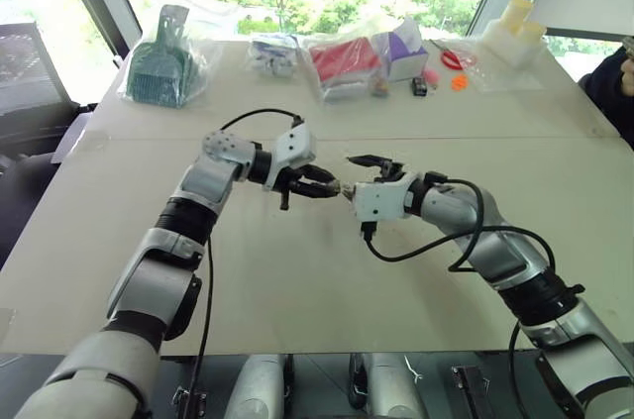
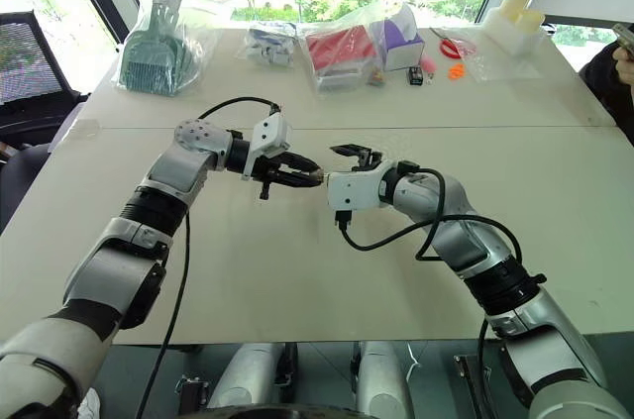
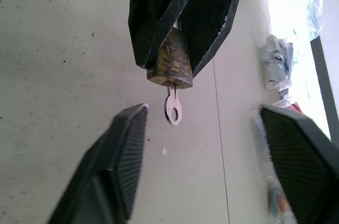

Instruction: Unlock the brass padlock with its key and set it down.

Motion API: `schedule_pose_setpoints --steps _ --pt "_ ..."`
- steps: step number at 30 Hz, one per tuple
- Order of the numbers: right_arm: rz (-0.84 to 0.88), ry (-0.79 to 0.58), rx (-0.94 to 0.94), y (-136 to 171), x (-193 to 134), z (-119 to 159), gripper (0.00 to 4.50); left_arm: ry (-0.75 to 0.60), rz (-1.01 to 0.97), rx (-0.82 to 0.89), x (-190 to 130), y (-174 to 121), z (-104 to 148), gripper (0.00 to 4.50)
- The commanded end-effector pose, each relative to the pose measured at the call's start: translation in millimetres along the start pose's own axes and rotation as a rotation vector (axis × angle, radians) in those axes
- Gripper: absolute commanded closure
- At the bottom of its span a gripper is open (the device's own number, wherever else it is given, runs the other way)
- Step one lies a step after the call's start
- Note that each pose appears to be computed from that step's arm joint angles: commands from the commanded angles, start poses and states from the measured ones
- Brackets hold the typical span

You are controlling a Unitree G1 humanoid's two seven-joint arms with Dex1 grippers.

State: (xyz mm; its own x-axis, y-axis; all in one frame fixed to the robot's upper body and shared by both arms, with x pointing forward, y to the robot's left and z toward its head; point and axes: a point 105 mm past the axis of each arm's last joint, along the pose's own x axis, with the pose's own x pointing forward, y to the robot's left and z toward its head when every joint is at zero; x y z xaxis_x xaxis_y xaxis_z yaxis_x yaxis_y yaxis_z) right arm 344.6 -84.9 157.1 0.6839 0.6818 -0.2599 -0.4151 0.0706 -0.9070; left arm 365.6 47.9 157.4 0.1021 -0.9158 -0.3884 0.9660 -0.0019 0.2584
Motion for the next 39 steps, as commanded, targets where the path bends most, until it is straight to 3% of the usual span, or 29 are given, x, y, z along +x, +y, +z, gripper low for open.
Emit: schedule_pose_setpoints --steps 1,4,5,11,19,21,24,28,31,37,38,39 --pt "-0.042 -0.031 -0.025 -13.9 -1.0 8.2 2.83 -0.027 0.02 0.054 -5.6 4.5 15.9 3.76" --pt "-0.034 -0.04 -0.021 -13.5 -1.0 11.4 4.35 -0.01 0.03 0.076 -5.2 4.6 13.3 3.76" --pt "-0.031 -0.044 -0.018 -13.2 -0.9 12.8 4.43 -0.007 0.033 0.081 -5.0 4.7 13.0 3.76" --pt "0.019 -0.057 0.027 -6.2 1.7 19.0 4.43 -0.003 0.065 0.171 -0.7 7.7 19.0 3.76" --pt "0.17 -0.076 0.321 2.1 4.6 23.2 4.43 0.03 0.1 0.485 -3.1 8.7 27.2 3.76" --pt "0.125 -0.068 0.25 -7.1 4.9 21.5 4.43 0.01 0.11 0.481 -6.7 11.2 30.0 3.76" --pt "-0.014 -0.067 -0.054 -22.2 2.2 17.1 4.43 -0.036 0.1 0.344 -12.2 15.3 31.0 3.76" --pt "-0.099 -0.161 -0.238 -22.6 -7.0 21.8 4.43 -0.064 0.06 0.248 -18.8 14.9 31.7 3.76" --pt "-0.136 -0.206 -0.285 -22.1 -12.4 21.5 3.59 -0.081 0.042 0.209 -22.2 15.8 34.5 3.76" --pt "-0.174 -0.255 -0.361 -27.8 -14.5 25.1 0.43 -0.117 -0.035 0.121 -28.2 10.8 41.4 3.76" --pt "-0.171 -0.262 -0.369 -27.6 -13.9 25.8 0.04 -0.122 -0.041 0.108 -29.0 10.7 42.1 3.76" --pt "-0.169 -0.268 -0.374 -27.5 -13.3 26.0 0.04 -0.126 -0.044 0.099 -29.4 10.9 42.7 3.76"
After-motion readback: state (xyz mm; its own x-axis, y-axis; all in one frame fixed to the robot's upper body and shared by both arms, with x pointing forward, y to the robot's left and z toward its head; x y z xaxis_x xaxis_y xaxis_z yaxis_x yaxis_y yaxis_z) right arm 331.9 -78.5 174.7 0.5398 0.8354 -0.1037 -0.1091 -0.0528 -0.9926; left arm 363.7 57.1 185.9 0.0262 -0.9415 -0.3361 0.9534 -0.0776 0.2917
